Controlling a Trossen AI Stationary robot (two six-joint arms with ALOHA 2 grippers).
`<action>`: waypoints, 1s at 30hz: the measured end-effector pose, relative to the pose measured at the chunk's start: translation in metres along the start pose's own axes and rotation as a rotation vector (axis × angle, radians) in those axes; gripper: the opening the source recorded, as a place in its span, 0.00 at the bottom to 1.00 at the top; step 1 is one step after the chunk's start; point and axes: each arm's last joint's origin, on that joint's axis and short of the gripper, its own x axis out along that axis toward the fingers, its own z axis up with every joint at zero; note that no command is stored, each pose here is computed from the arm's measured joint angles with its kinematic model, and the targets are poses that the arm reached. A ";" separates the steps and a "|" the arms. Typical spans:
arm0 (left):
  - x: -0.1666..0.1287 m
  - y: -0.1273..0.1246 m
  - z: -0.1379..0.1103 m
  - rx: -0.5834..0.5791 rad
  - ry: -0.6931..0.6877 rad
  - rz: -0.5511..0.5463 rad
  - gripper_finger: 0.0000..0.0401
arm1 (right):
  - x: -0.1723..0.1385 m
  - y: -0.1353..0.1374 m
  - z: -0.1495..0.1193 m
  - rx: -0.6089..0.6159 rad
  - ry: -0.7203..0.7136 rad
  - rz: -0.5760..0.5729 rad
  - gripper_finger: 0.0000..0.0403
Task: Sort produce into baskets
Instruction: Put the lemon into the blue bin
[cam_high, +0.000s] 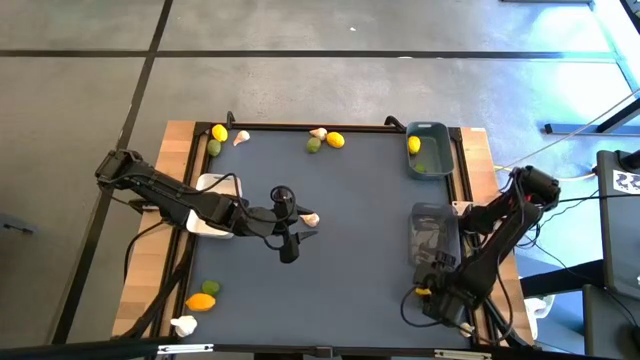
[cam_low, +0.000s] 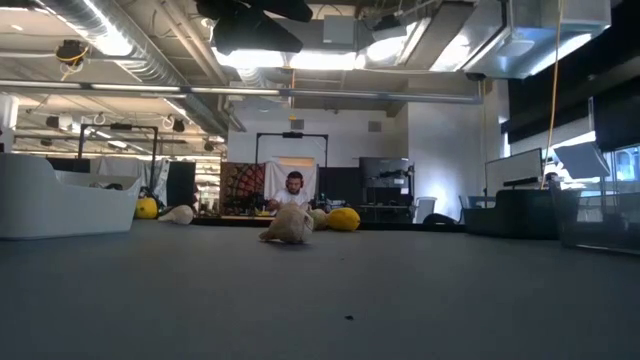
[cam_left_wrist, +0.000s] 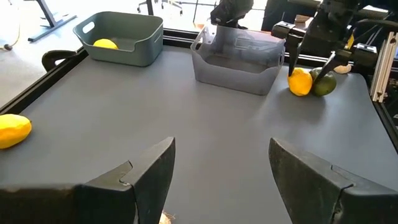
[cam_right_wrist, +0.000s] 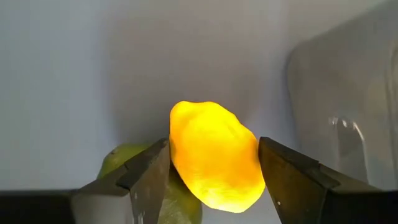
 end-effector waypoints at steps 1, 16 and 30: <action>0.000 0.000 0.000 0.000 0.000 0.000 0.64 | 0.001 0.000 0.000 -0.014 0.005 -0.004 0.60; 0.000 0.000 0.000 0.002 0.000 0.000 0.64 | 0.007 0.001 -0.001 -0.070 0.024 -0.040 0.60; 0.000 0.000 0.000 0.011 0.000 0.000 0.64 | 0.013 0.002 -0.001 -0.077 0.025 -0.069 0.36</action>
